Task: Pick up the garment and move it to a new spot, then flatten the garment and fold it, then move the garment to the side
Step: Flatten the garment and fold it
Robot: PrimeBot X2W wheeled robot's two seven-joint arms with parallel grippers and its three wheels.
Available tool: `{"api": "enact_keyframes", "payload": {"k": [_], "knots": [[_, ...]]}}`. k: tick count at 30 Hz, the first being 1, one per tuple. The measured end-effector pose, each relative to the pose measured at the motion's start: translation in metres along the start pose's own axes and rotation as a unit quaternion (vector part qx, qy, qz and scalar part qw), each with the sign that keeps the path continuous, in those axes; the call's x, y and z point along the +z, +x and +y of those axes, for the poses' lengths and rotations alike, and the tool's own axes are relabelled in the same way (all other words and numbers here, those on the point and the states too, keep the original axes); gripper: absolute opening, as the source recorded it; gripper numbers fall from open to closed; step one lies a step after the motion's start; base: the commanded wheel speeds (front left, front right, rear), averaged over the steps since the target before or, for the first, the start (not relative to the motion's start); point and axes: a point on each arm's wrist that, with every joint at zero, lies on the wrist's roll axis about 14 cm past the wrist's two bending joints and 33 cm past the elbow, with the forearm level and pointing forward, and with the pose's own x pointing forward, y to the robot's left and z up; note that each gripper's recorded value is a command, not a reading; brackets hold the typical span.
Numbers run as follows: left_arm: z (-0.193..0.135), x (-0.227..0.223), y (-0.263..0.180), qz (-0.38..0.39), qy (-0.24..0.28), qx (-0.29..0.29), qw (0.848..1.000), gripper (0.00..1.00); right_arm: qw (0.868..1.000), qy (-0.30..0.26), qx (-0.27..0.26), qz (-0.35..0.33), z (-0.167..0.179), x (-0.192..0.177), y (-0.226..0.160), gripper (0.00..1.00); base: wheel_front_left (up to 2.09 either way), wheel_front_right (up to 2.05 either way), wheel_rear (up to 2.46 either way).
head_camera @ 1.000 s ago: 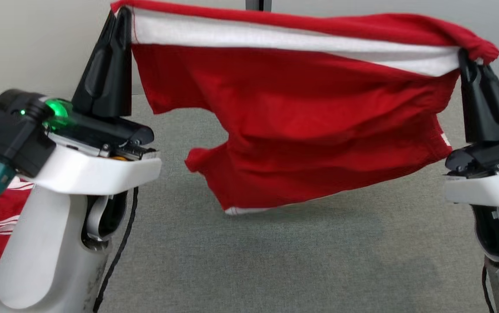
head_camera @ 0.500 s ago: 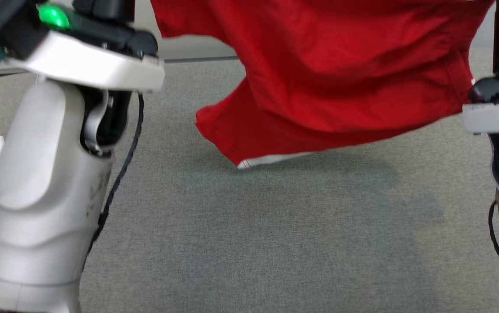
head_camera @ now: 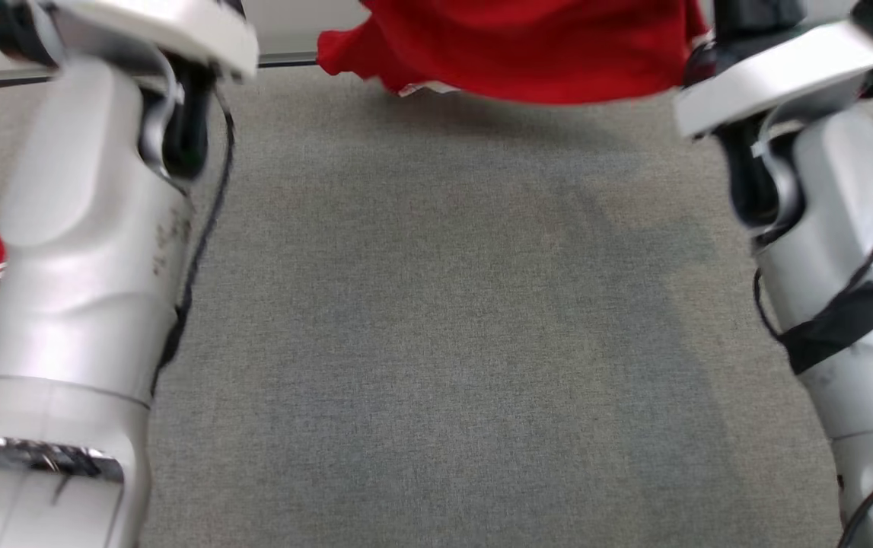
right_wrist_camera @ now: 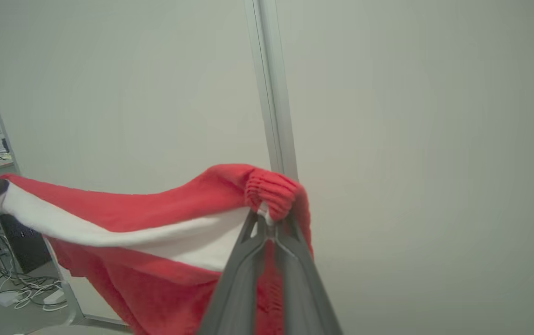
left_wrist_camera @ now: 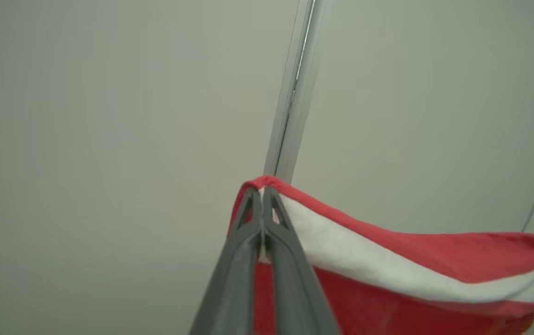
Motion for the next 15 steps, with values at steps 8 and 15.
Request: {"api": "enact_keyframes", "payload": {"k": [8, 15], "knots": [[0.036, -0.133, -0.072, 0.162, -0.058, 0.080, 0.982, 0.00, 0.986, 0.030, -0.009, 0.164, 0.011, -0.132, -0.051, 0.00, 0.00, 0.00, 0.00], [0.045, -0.178, -0.146, 0.224, -0.081, 0.118, 0.964, 0.00, 0.971, 0.070, -0.023, 0.228, 0.016, -0.181, -0.119, 0.00, 0.00, 0.00, 0.00]]}}
